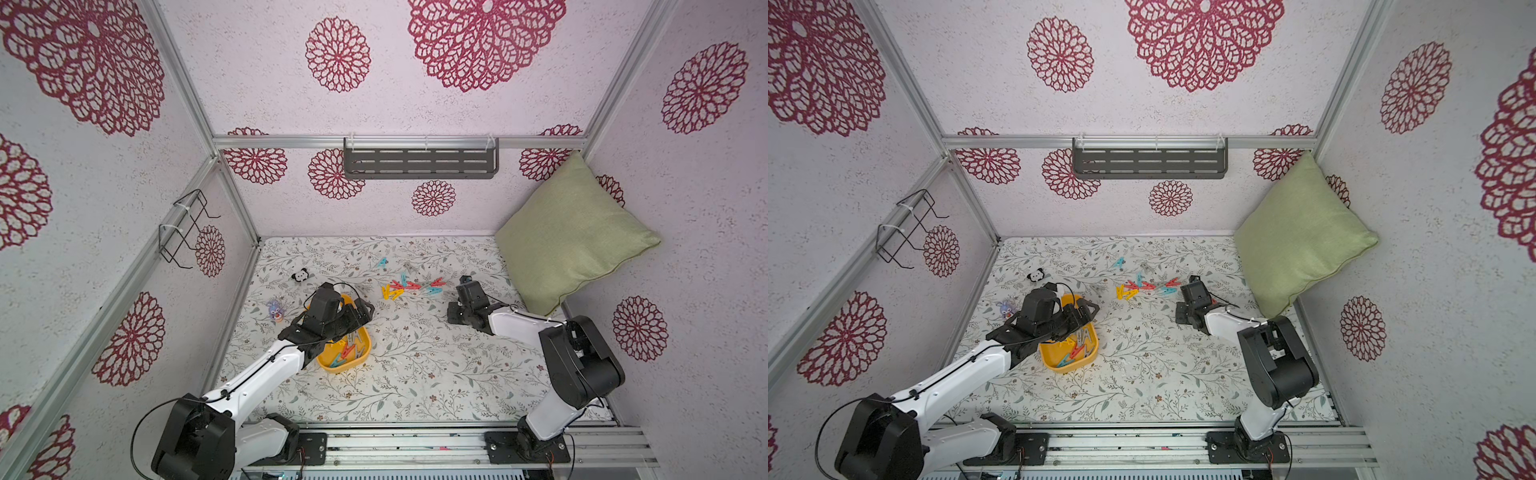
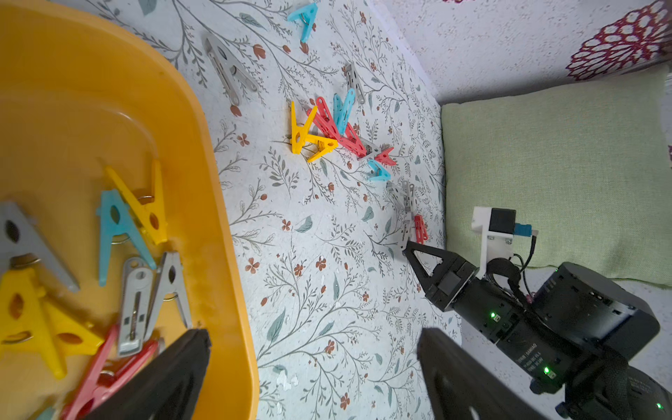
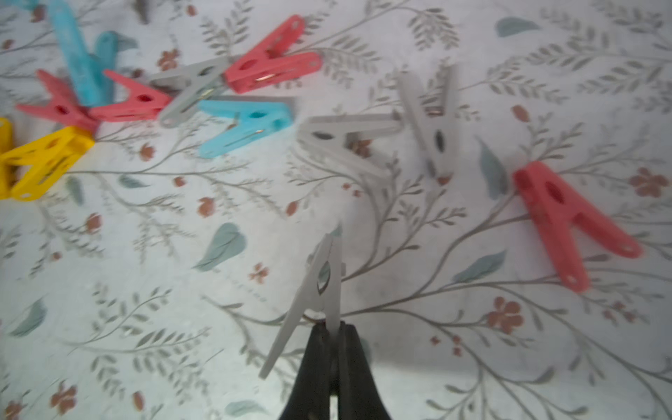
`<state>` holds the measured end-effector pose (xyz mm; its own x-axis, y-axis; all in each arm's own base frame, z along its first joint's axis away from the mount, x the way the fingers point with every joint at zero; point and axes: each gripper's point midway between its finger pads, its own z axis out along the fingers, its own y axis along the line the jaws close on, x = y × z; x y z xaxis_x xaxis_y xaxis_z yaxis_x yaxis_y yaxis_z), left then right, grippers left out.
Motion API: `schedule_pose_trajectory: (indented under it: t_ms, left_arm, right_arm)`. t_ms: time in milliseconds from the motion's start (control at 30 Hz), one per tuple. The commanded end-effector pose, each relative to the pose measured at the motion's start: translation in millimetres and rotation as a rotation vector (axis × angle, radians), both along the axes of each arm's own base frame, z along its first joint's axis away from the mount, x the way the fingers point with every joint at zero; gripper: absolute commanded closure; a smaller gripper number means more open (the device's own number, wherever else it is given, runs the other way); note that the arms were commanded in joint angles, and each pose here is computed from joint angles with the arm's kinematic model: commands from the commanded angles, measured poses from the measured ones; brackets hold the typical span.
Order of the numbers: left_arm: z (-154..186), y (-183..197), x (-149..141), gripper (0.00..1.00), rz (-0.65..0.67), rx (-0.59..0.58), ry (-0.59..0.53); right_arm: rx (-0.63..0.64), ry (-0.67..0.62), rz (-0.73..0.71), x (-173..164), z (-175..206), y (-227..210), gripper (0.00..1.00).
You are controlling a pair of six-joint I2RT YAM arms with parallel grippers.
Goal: Put the clothespins into the storage box
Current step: Pick up the clothespin from the center of the board, then place the clothespin in the storage box.
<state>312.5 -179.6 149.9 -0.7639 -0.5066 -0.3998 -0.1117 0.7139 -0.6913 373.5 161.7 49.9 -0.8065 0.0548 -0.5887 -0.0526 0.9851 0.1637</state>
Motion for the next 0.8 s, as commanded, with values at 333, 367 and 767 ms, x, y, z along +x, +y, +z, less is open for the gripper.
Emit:
schedule_pose_trajectory:
  t_ms: [333, 367, 767]
  left_arm:
    - [15, 84, -15, 0.03, 0.171, 0.022, -0.029]
    - [15, 90, -17, 0.03, 0.184, 0.023, -0.030]
    - [9, 144, -27, 0.03, 0.307, -0.032, -0.010]
  right_arm:
    - [0.168, -0.060, 0.374, -33, 60, 170, 0.99]
    - [0.182, -0.055, 0.409, -38, 62, 183, 0.98]
    - [0.200, -0.027, 0.680, -86, 66, 298, 0.97]
